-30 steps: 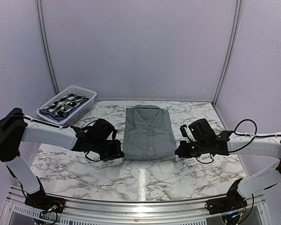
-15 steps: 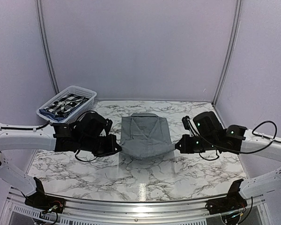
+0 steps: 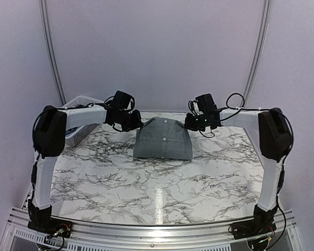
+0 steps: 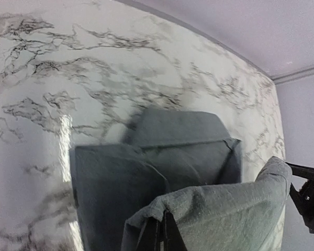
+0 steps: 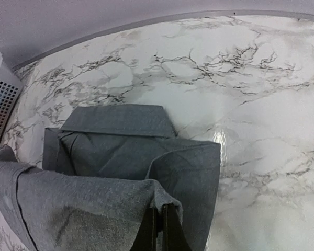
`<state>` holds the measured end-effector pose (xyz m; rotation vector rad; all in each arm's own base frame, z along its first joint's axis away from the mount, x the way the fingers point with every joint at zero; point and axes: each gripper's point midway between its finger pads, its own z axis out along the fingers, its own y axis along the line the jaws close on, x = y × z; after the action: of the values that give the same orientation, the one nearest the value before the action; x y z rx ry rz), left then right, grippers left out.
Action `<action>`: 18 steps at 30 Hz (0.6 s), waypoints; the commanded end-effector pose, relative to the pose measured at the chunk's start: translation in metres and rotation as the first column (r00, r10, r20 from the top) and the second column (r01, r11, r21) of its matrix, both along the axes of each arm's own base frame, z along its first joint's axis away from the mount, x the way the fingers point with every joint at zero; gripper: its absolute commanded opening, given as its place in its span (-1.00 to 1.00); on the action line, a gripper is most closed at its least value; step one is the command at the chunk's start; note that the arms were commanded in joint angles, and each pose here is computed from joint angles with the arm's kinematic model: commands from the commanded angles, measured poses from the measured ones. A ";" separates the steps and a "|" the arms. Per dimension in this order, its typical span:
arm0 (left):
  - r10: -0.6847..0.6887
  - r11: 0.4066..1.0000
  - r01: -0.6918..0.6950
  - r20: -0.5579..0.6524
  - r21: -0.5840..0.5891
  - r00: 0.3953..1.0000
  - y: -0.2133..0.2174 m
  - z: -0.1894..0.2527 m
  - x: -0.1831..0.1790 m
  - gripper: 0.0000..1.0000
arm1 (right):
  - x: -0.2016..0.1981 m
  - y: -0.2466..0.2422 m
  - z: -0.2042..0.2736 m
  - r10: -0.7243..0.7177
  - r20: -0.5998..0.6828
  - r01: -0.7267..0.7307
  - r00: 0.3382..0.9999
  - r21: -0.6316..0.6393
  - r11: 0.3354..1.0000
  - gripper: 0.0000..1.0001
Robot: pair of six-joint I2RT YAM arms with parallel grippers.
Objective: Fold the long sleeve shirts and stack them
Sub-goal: Fold the 2/3-rectangle-folded shirt at the center of the board.
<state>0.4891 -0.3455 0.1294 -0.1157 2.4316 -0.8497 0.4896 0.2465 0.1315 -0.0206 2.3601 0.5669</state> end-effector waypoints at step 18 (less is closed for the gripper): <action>0.026 0.999 -0.030 -0.111 -0.040 0.993 0.019 -0.089 -0.046 -1.00 | -0.043 -0.013 -0.072 0.029 -0.095 -0.024 0.995 0.052 0.998 -1.00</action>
<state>0.4707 -0.3278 0.0255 -0.2152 2.5537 -0.8830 0.4743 0.2352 0.0442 -0.0081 2.4722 0.6398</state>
